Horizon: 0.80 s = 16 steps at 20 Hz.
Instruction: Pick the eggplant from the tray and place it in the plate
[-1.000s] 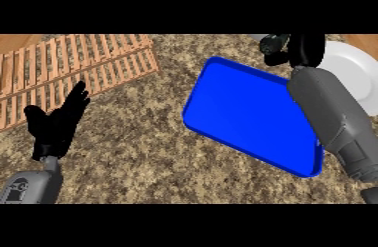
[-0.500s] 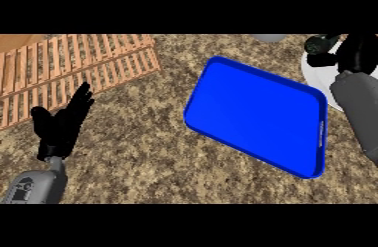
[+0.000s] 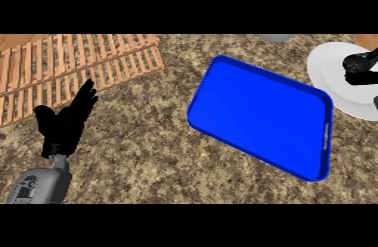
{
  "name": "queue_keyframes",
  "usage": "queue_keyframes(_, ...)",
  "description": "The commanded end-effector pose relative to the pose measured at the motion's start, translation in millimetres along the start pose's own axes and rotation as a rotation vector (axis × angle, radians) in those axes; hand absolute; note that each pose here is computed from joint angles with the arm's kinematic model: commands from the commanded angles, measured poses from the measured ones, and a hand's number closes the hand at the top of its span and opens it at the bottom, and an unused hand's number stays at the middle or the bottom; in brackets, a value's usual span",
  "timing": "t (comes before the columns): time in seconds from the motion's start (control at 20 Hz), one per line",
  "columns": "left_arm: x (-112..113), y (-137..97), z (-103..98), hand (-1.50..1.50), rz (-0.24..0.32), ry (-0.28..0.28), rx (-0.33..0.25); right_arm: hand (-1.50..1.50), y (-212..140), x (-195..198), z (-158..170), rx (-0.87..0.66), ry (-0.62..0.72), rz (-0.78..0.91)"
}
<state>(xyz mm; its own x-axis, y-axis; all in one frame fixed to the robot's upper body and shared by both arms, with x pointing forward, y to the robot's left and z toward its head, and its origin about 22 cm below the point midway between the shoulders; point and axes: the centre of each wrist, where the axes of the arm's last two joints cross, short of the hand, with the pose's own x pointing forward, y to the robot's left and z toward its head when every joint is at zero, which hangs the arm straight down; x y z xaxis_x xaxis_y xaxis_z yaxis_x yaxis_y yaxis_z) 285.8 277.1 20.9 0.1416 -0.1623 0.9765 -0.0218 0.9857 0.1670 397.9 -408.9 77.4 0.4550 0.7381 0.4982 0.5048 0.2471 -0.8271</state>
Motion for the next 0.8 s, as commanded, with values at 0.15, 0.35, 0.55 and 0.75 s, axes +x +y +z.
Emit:
queue_keyframes(0.15, 5.5, 0.9, -16.3, 0.00, 0.003, 0.001, 0.000, 1.50, -27.0, -24.5, -17.2, 0.215, 0.121, -0.132)
queue_keyframes(0.35, 3.0, 5.1, -6.8, 0.00, 0.014, -0.010, -0.007, -1.50, -19.6, -55.4, -4.8, 0.270, 0.045, -0.105)
queue_keyframes(0.55, -4.5, 1.3, 1.4, 0.00, 0.003, -0.004, -0.028, -1.50, -24.7, -65.0, -4.2, 0.137, -0.087, -0.144)
queue_keyframes(0.75, -1.9, -7.9, -1.7, 0.00, 0.011, 0.004, 0.006, -1.50, -12.3, -40.9, -0.8, 0.031, -0.247, -0.353)
